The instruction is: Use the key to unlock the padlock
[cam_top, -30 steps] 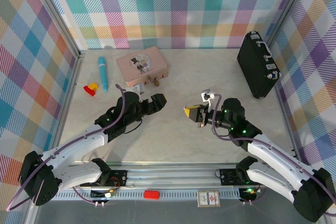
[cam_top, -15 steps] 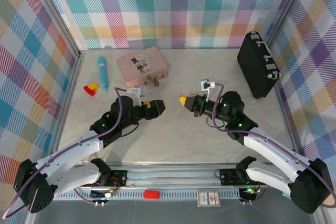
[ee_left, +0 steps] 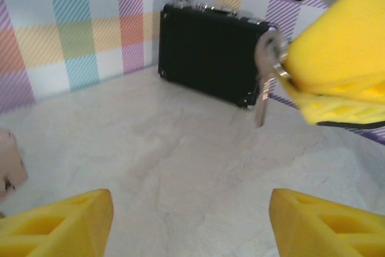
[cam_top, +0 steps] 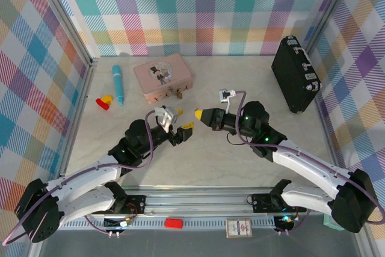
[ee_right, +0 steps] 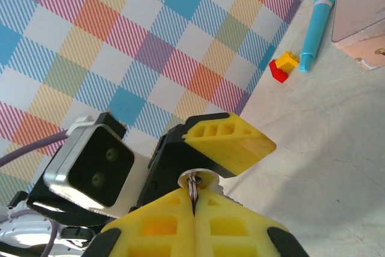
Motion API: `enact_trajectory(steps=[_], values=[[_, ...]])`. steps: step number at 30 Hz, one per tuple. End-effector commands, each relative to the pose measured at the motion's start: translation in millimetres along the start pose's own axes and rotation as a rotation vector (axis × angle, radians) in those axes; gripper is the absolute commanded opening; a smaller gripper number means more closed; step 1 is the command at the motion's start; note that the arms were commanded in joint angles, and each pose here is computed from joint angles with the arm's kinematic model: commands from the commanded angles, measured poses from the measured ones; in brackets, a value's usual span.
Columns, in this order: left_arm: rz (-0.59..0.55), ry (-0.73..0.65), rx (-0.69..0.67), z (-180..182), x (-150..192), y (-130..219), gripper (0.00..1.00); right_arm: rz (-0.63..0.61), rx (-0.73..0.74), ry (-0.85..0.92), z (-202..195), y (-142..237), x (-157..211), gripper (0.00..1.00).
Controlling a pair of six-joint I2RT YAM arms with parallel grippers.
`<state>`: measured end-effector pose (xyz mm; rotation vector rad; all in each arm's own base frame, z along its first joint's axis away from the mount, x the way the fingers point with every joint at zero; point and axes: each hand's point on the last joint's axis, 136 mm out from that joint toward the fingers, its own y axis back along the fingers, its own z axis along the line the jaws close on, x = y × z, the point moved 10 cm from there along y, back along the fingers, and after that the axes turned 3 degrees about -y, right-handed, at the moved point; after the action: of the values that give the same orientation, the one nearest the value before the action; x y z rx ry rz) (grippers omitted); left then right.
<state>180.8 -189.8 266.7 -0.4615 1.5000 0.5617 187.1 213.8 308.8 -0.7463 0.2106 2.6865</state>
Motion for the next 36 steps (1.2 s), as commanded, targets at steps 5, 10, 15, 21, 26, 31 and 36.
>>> enact_trajectory(steps=[5, 10, 15, 21, 26, 31, 36], values=[[-0.106, -0.176, 0.065, -5.2, -14.7, -9.2, 0.52, -0.009, -0.04, -0.007, 15.3, -1.6, -2.6, 0.0], [-0.128, -0.163, 0.053, -3.6, -16.5, -13.1, 0.45, 0.001, -0.038, -0.006, 14.3, -4.4, 1.3, 0.0], [-0.133, -0.154, 0.042, -2.8, -17.4, -13.4, 0.39, 0.005, -0.027, -0.005, 12.3, -4.0, 3.9, 0.0], [-0.131, -0.152, 0.054, -3.5, -20.1, -12.9, 0.34, 0.012, -0.023, -0.01, 10.5, -4.9, 7.1, 0.0], [-0.129, -0.149, 0.072, -4.9, -21.9, -13.3, 0.31, 0.014, -0.019, -0.009, 9.3, -5.2, 9.0, 0.0], [-0.131, -0.146, 0.082, -5.5, -24.4, -13.1, 0.28, 0.018, -0.018, -0.009, 9.1, -6.0, 10.2, 0.0], [-0.12, -0.146, 0.076, -4.8, -24.4, -13.1, 0.24, 0.017, -0.01, -0.005, 8.5, -5.4, 10.9, 0.0]])
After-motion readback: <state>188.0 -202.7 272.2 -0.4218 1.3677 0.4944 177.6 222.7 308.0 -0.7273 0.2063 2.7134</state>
